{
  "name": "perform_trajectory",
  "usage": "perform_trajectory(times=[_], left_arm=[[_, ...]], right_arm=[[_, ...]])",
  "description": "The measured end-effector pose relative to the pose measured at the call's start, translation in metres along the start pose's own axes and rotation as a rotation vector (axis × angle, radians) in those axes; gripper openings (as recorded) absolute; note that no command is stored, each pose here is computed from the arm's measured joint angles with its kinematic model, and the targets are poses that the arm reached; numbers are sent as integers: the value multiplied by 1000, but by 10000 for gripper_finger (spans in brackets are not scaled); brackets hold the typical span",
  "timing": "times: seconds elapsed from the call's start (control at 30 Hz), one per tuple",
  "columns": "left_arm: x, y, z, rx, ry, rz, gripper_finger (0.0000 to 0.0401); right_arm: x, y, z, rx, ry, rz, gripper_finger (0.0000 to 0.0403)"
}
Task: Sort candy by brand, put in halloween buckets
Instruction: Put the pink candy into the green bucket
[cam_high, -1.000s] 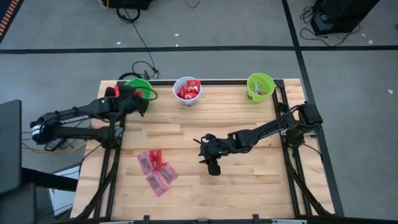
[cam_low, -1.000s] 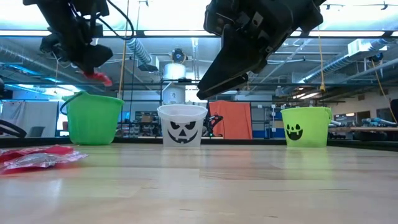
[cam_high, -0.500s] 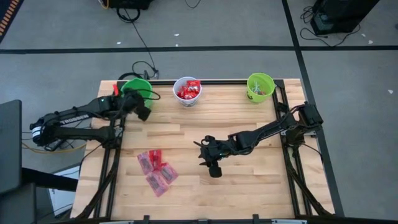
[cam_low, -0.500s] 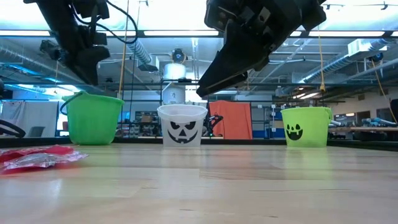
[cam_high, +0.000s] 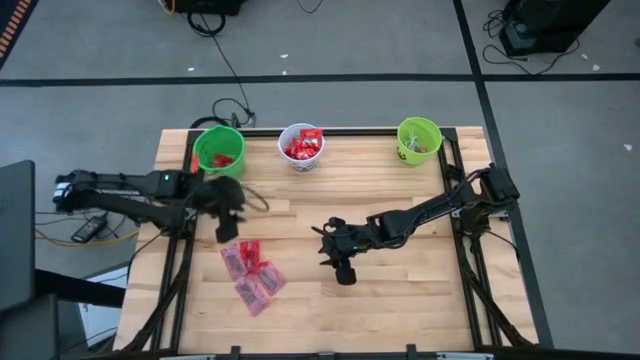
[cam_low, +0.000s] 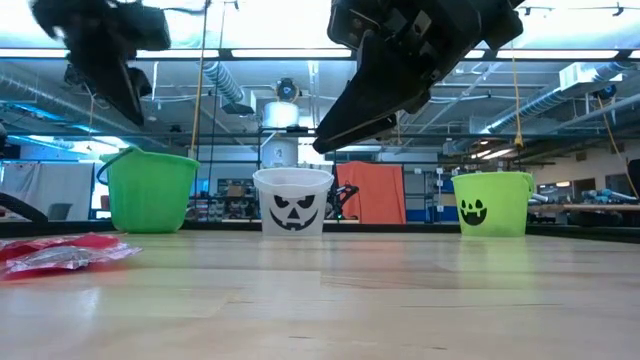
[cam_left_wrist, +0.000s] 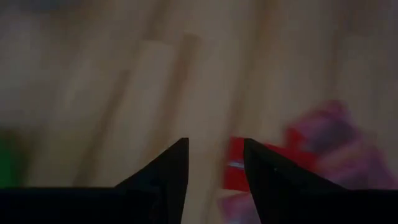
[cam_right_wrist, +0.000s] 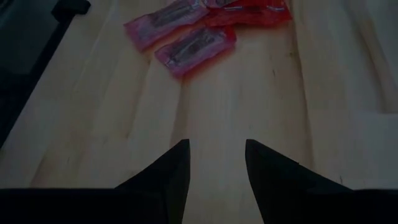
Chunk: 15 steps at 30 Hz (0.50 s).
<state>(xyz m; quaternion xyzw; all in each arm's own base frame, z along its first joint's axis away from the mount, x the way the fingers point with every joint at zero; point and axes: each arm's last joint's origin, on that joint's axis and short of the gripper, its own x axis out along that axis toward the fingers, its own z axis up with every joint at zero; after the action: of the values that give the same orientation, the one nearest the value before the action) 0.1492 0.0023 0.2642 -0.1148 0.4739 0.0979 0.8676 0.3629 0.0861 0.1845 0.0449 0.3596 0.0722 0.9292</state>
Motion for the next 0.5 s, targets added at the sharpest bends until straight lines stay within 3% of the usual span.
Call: perform_trajectory(times=[0.3, 0.5], left_arm=[[39, -40, -27, 105, -48, -180, 158], [69, -51, -48, 74, -6, -177, 158]], right_arm=[[0, 3, -1, -6, 1, 7, 165], [0, 3, 0, -5, -3, 6, 165]])
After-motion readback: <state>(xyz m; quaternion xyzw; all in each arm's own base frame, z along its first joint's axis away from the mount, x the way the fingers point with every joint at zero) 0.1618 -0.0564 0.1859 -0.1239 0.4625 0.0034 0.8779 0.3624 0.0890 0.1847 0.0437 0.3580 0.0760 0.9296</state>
